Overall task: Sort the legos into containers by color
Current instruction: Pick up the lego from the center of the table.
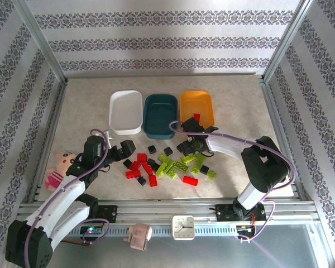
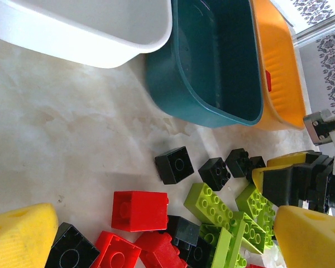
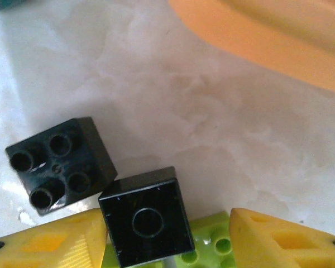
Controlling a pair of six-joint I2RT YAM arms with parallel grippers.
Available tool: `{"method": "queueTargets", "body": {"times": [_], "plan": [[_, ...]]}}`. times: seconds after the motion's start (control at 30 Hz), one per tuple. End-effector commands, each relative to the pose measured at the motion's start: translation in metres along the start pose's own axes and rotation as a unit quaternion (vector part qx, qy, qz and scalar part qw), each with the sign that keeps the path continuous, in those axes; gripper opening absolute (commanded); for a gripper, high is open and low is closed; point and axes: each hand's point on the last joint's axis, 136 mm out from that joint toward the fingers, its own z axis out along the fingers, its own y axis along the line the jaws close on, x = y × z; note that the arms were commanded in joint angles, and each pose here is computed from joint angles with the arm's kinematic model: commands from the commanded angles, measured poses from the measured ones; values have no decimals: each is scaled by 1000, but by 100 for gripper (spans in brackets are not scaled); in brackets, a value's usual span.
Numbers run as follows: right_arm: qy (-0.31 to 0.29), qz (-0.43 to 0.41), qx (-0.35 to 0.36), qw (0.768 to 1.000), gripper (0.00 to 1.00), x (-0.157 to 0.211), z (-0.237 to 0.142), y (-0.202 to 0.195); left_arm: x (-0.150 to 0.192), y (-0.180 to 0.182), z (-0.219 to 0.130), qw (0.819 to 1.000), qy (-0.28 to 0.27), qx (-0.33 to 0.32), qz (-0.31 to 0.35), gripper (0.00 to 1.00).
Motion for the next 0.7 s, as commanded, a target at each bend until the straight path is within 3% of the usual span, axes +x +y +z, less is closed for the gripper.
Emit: {"method": "queueTargets", "body": {"times": [0.0, 0.1, 0.37, 0.67], "plan": [[5, -3, 28, 1000, 58, -5, 5, -9, 4, -2, 1, 1000, 5, 6, 0, 99], [5, -8, 22, 1000, 56, -6, 9, -5, 4, -1, 1, 1000, 5, 4, 0, 99], [-7, -7, 3, 1000, 34, -10, 3, 1, 3, -2, 0, 1000, 6, 3, 1, 99], [-116, -10, -67, 991, 26, -30, -81, 26, -5, -3, -8, 1000, -10, -10, 12, 99]]}}
